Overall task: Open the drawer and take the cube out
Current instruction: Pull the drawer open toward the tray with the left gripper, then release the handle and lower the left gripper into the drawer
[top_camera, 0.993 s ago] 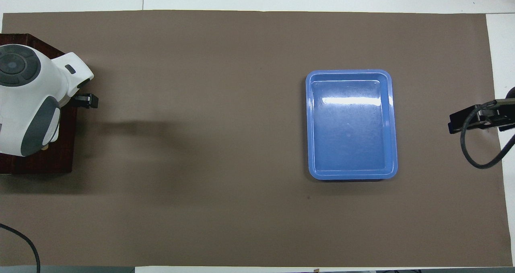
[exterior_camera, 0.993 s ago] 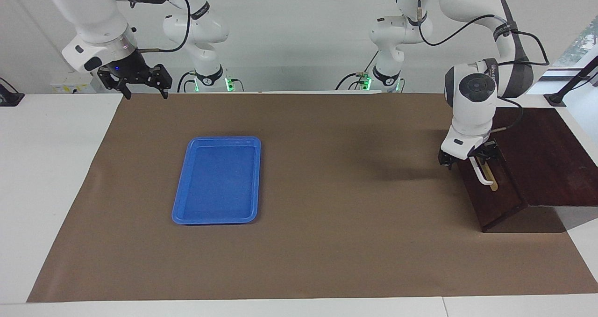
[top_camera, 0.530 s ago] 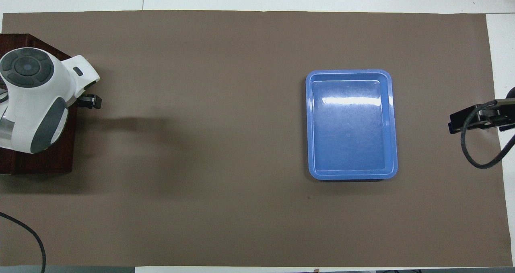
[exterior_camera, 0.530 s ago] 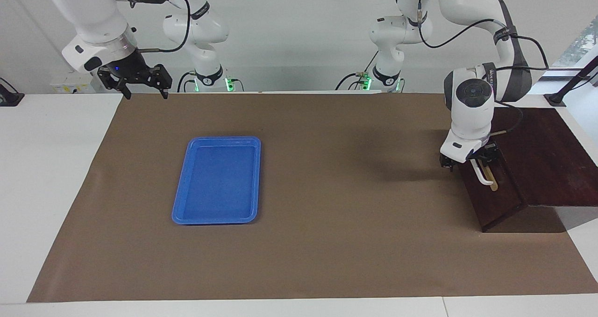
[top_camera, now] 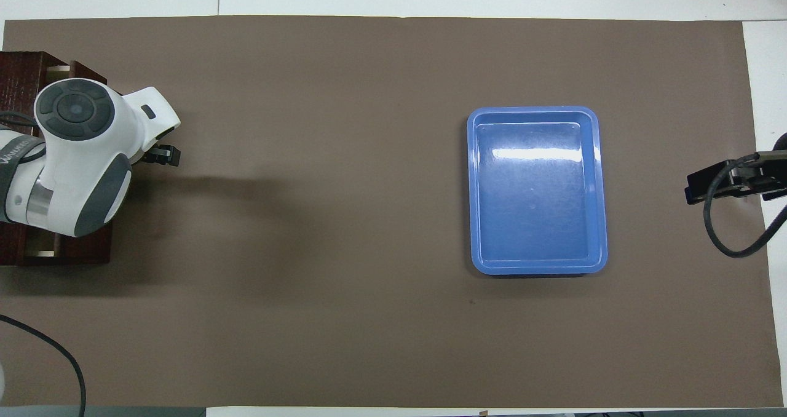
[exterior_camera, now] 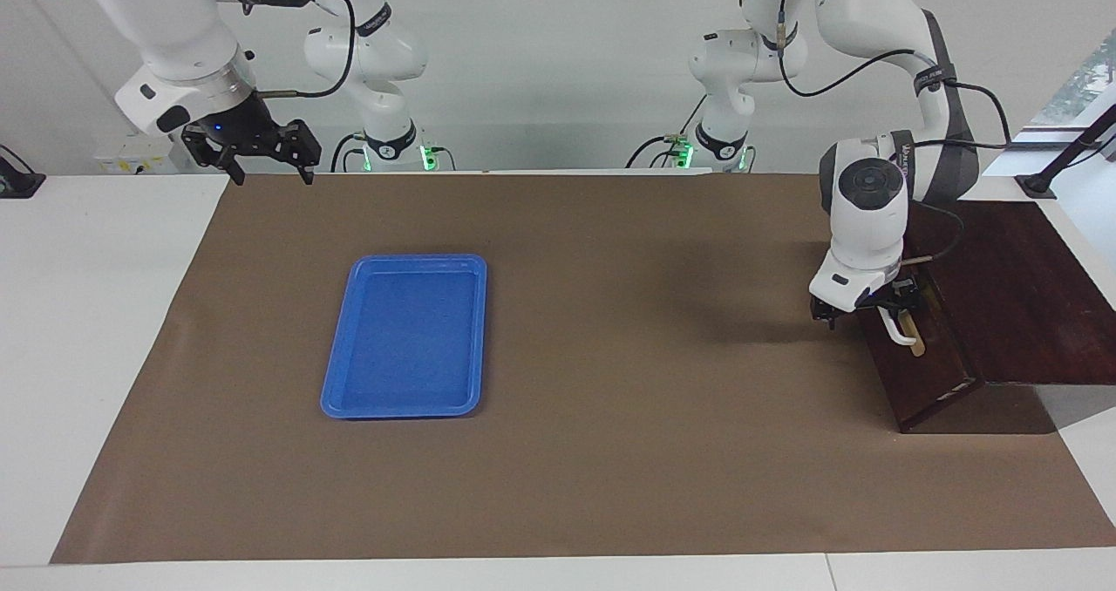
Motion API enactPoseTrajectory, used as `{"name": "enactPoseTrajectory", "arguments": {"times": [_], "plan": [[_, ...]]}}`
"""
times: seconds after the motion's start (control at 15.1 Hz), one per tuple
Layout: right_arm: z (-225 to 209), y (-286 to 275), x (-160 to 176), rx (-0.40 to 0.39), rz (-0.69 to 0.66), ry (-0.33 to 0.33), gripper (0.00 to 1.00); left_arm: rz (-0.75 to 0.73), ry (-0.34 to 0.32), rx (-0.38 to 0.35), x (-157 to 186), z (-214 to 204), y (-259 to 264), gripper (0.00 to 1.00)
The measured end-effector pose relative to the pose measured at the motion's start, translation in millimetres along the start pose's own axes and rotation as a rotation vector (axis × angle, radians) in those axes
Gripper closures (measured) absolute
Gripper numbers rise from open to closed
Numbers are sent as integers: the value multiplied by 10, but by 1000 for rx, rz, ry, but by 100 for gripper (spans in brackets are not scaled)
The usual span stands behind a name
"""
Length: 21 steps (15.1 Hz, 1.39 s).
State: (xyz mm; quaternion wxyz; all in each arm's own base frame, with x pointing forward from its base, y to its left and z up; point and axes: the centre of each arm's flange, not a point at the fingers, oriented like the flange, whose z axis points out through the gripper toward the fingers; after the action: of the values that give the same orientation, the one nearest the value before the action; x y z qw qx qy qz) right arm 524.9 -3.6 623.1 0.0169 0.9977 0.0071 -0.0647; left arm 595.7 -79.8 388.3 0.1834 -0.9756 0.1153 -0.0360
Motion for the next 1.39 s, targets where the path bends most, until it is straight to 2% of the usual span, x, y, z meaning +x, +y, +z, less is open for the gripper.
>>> {"name": "enactPoseTrajectory", "arguments": {"times": [0.33,0.6,0.73,0.93,1.06,1.26,1.39], "plan": [[0,1,0,0,0,0,0,28,-4,-43,-1,-154,402,0],[0,2,0,0,0,0,0,29,-26,-41,-4,-202,432,0],[0,2,0,0,0,0,0,-1,-55,-74,34,-383,424,0],[0,3,0,0,0,0,0,-69,-78,-166,163,-1038,334,0],[0,3,0,0,0,0,0,-106,-81,-217,189,-1332,235,0],[0,3,0,0,1,0,0,-228,-100,-237,126,-1633,-30,0],[0,3,0,0,1,0,0,-411,-123,-239,36,-1735,-279,0]]}}
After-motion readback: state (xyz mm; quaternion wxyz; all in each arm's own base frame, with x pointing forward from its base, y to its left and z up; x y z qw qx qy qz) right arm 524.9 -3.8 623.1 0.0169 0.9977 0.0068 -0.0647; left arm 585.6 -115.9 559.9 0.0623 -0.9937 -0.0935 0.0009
